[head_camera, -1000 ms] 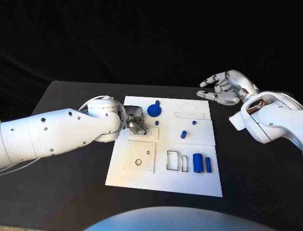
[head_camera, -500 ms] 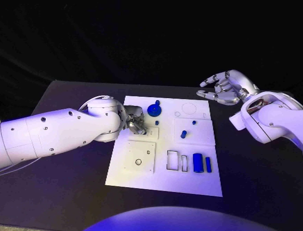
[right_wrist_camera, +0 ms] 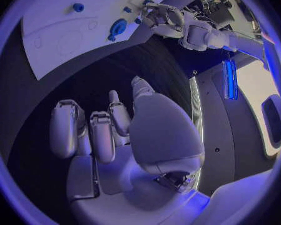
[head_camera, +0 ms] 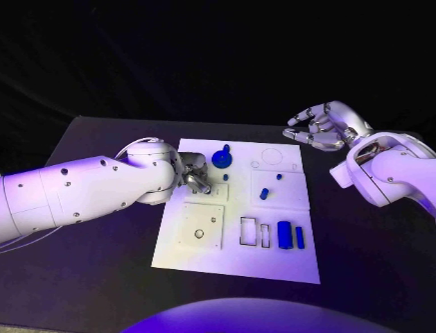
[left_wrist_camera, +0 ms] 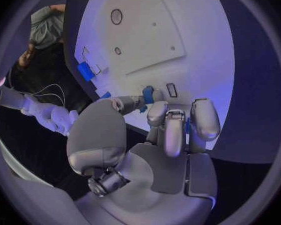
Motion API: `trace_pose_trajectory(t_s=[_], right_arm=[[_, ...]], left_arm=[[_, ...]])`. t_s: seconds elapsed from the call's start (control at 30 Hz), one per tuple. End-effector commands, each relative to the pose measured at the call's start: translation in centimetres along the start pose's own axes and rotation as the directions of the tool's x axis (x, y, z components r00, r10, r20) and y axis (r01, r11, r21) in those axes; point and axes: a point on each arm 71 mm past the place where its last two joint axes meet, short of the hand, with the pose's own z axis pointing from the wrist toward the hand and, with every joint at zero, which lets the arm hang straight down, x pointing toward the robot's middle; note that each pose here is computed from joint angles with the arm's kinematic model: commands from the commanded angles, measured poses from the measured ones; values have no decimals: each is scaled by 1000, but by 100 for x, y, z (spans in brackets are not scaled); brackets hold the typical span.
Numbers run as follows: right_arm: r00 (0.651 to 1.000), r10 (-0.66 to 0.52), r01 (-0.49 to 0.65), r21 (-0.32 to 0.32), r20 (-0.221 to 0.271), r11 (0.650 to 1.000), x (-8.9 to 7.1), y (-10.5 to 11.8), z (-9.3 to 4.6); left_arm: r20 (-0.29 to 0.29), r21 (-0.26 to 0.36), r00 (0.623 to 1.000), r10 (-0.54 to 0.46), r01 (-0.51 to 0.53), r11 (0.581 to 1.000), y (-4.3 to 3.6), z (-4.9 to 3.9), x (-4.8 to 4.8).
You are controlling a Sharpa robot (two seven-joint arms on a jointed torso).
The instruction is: Assemble the parts on the task board
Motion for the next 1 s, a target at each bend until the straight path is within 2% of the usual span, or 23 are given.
trace_pose_trajectory(t_s=[0.03, 1.0], right_arm=[[1000, -6, 6, 5, 0, 1000, 0, -7, -1], [1000, -10, 10, 13, -1, 1000, -13, -26, -1]], left_arm=[[-47, 7, 999, -1, 1, 1000, -29, 16, 70], [-50, 0, 999, -12, 13, 1000, -4, 34, 61]])
